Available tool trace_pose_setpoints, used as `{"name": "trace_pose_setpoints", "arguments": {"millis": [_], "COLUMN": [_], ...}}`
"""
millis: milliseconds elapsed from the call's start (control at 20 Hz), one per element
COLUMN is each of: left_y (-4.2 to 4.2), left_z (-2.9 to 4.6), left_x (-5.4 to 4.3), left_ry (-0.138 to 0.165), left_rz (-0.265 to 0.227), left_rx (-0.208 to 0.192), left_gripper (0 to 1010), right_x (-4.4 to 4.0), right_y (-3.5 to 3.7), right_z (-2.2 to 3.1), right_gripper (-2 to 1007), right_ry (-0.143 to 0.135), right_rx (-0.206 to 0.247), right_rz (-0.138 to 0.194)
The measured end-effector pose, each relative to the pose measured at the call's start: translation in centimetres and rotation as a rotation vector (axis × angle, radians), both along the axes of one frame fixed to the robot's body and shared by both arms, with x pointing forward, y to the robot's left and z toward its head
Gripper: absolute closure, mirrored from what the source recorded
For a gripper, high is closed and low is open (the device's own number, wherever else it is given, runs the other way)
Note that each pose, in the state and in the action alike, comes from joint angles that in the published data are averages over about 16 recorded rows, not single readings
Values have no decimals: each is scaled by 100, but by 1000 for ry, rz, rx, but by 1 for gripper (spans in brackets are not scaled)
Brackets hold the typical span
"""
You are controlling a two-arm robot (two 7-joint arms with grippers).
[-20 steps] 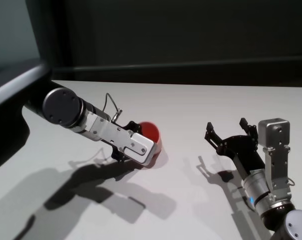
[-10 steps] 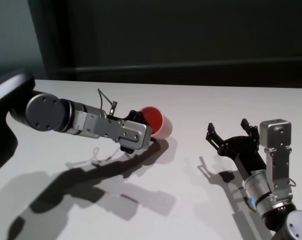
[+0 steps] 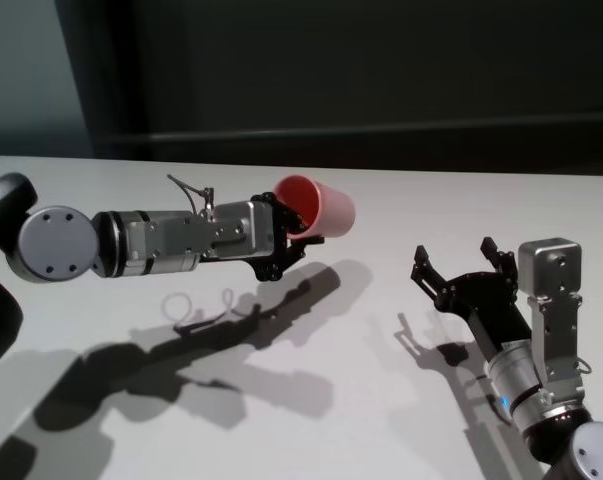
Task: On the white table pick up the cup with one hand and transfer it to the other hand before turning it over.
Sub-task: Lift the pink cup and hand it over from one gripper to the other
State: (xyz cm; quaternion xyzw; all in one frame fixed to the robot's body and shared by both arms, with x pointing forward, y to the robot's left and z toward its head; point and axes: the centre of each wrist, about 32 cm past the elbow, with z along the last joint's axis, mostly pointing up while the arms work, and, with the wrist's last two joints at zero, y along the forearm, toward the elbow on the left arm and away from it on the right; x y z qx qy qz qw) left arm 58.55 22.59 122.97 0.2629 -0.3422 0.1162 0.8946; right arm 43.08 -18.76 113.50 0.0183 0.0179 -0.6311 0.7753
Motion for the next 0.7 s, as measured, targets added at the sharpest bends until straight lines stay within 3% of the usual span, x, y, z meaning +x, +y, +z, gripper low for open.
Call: {"name": "trace_pose_setpoints", "arguments": {"millis": [400,700], "left_y": [97,90], "left_z": [-199,-303], "left_x": [13,70], "left_ry": [89,161], "left_rz": [70,87], "left_rx": [-319,-513], "left_gripper": [954,954], "right_x": [0,0], "right_y": [0,0], "right_z": [0,0], "right_gripper": [3,3], "right_ry": [0,0], "right_rx": [0,0], "right_rz": [0,0]}}
